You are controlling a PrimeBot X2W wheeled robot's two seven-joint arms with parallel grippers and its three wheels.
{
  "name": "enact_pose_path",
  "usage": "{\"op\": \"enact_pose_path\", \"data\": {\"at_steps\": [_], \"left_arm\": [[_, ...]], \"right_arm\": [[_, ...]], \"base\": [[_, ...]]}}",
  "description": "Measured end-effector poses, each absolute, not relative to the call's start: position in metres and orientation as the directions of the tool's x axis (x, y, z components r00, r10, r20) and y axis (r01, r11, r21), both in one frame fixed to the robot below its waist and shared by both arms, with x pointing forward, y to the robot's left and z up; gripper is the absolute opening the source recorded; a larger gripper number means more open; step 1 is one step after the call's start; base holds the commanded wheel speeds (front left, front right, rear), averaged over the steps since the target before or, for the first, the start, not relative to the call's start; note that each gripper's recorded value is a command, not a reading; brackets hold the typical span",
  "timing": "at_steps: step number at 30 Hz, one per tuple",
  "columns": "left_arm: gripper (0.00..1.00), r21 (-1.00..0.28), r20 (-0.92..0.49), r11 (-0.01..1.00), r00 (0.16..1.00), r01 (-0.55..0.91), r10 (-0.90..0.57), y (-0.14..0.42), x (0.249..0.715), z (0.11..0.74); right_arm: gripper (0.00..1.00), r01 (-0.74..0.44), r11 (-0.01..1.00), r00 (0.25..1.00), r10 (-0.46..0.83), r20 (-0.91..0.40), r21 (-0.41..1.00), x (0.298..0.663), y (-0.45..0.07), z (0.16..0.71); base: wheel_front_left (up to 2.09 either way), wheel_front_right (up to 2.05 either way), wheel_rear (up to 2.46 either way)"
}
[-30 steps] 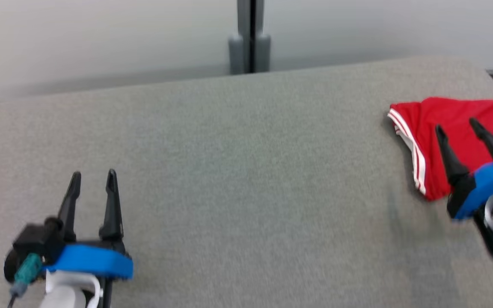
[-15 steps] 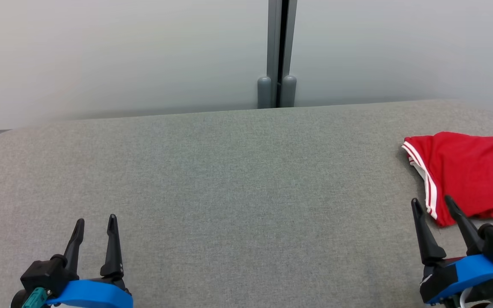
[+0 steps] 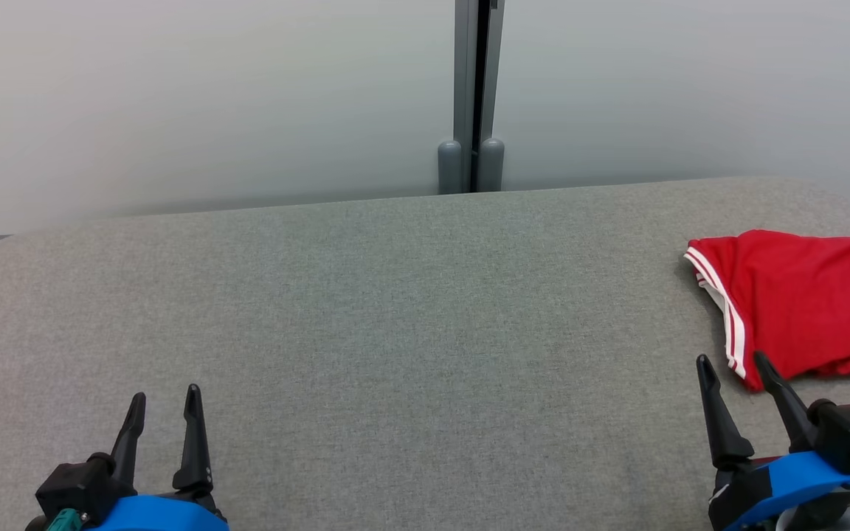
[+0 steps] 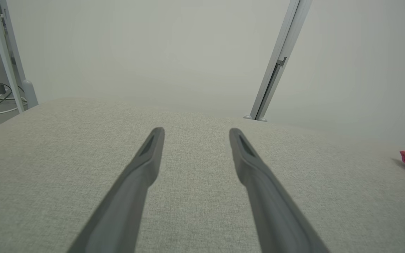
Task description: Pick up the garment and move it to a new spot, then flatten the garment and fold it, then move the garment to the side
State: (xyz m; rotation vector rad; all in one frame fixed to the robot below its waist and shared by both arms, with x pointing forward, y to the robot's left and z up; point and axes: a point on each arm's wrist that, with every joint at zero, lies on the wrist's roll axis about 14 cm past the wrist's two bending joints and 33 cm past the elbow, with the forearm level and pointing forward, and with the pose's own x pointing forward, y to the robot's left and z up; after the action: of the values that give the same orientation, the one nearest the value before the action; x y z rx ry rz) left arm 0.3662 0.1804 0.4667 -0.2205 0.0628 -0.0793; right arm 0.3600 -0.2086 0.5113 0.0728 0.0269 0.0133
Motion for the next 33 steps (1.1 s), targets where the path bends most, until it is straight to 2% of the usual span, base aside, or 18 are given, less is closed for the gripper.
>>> {"op": "enact_pose_path", "data": {"at_steps": [23, 24, 29, 33], "left_arm": [[1.0, -0.228, -0.08, 0.972, 0.994, 0.059, -0.08, 0.187, 0.361, 0.458], [0.0, -0.23, -0.084, 0.971, 0.993, 0.058, -0.079, 0.187, 0.361, 0.456], [0.0, -0.25, -0.151, 0.968, 0.986, 0.037, -0.077, 0.183, 0.349, 0.436], [0.0, -0.312, -0.173, 0.95, 0.983, 0.002, -0.059, 0.184, 0.348, 0.432]], "right_arm": [[1.0, -0.025, 0.992, 0.998, 0.032, -0.057, 0.122, 0.359, -0.201, 0.494], [0.0, -0.026, 0.992, 0.998, 0.034, -0.061, 0.124, 0.359, -0.2, 0.493], [0.0, -0.015, 0.99, 0.992, 0.032, -0.12, 0.138, 0.354, -0.2, 0.475], [0.0, 0.004, 0.979, 0.991, 0.024, -0.134, 0.205, 0.354, -0.201, 0.471]], "base": [[0.0, 0.0, 0.0], [0.0, 0.0, 0.0], [0.0, 0.0, 0.0], [0.0, 0.0, 0.0]]}}
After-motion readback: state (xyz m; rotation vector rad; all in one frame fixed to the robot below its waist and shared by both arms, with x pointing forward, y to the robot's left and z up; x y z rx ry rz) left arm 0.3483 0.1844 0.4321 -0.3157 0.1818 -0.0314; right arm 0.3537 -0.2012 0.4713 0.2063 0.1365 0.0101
